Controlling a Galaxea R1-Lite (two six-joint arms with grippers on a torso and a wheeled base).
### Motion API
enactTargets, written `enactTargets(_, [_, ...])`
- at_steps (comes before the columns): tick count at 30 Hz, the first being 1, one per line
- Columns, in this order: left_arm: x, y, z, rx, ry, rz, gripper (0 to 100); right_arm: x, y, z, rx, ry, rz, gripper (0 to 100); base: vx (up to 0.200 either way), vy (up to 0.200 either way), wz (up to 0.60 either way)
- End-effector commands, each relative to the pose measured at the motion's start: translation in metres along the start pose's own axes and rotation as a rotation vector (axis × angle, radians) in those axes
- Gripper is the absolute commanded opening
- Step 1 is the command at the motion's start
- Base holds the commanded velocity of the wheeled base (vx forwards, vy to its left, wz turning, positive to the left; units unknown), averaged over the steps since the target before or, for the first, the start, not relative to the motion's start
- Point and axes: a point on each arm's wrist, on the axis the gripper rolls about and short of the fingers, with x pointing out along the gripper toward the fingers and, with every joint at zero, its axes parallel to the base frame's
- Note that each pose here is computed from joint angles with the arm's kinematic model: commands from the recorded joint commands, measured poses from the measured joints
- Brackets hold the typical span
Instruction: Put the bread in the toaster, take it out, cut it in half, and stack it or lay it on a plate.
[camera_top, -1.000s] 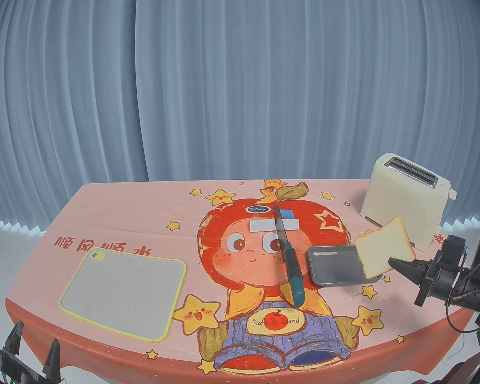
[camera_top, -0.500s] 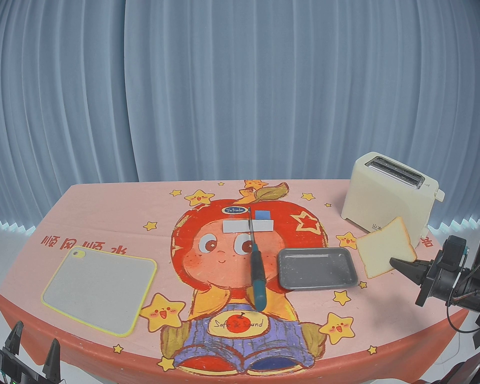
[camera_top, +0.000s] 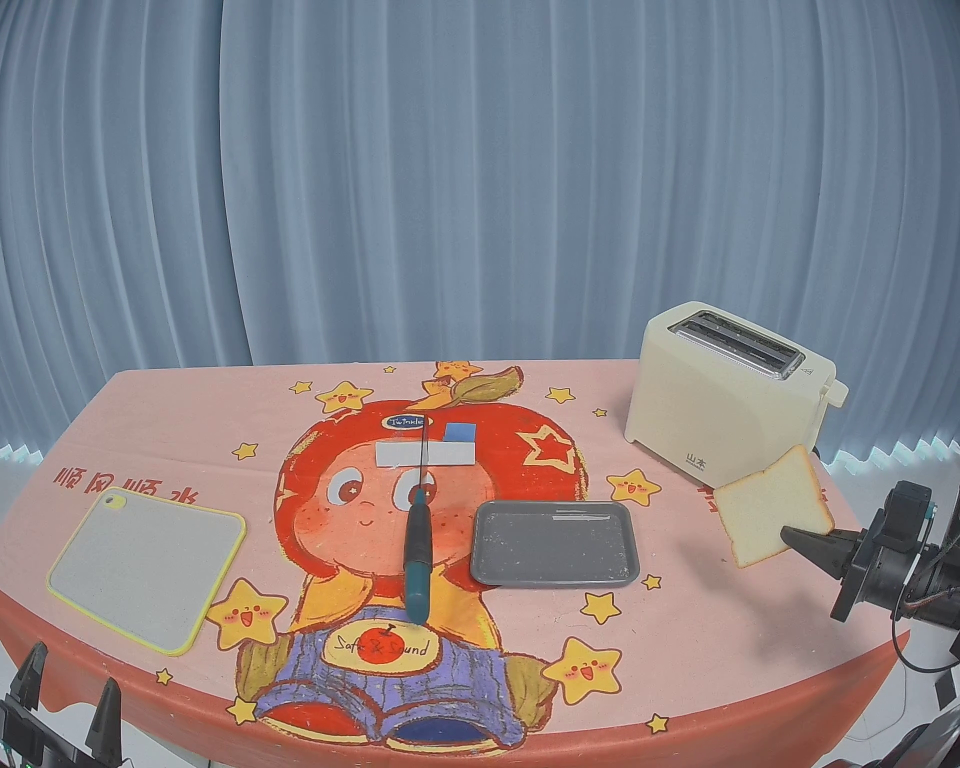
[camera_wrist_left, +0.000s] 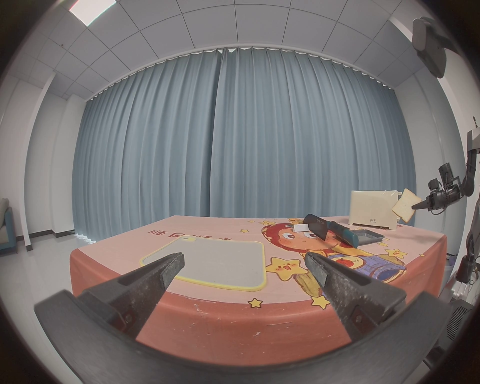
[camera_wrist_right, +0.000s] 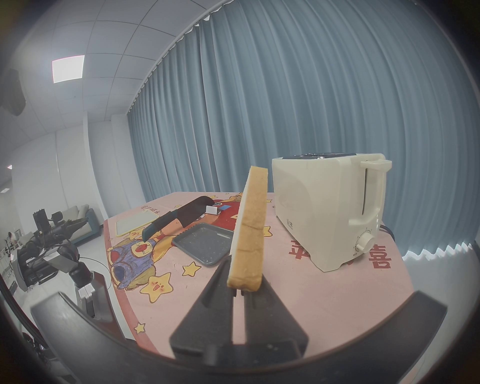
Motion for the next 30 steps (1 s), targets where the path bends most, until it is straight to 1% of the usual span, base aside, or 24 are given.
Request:
enactTargets(1, [0.001, 0.0, -0.005, 0.0, 0.012, 0.001, 100, -0.001, 0.0, -0.001, 0.0, 0.0, 0.002, 0, 0.0, 0.0, 0.0])
enactTargets(6, [0.001, 0.0, -0.005, 0.0, 0.012, 0.001, 100, -0.004, 0.002, 0.003, -0.023, -0.023, 0.001, 0, 0.0, 0.0, 0.0])
enactTargets(10, [0.001, 0.0, -0.005, 0.0, 0.012, 0.001, 100, -0.005, 0.003, 0.006, -0.033, -0.041, 0.002, 0, 0.0, 0.0, 0.0])
enactTargets(17, [0.001, 0.0, -0.005, 0.0, 0.012, 0.001, 100, -0.007, 0.004, 0.014, -0.07, -0.078, 0.005, 0, 0.0, 0.0, 0.0])
enactTargets(23, [0.001, 0.0, -0.005, 0.0, 0.012, -0.001, 100, -0.004, 0.003, 0.029, -0.148, -0.125, 0.007, 0, 0.0, 0.0, 0.0])
enactTargets(26, [0.001, 0.0, -0.005, 0.0, 0.012, -0.001, 100, -0.003, 0.003, 0.035, -0.16, -0.14, 0.011, 0, 0.0, 0.0, 0.0])
enactTargets(27, [0.001, 0.0, -0.005, 0.0, 0.012, -0.001, 100, -0.001, 0.002, 0.042, -0.174, -0.157, 0.018, 0, 0.0, 0.0, 0.0])
enactTargets(30, [0.001, 0.0, -0.005, 0.0, 0.012, -0.001, 100, 0.0, 0.002, 0.051, -0.193, -0.183, 0.02, 0, 0.0, 0.0, 0.0])
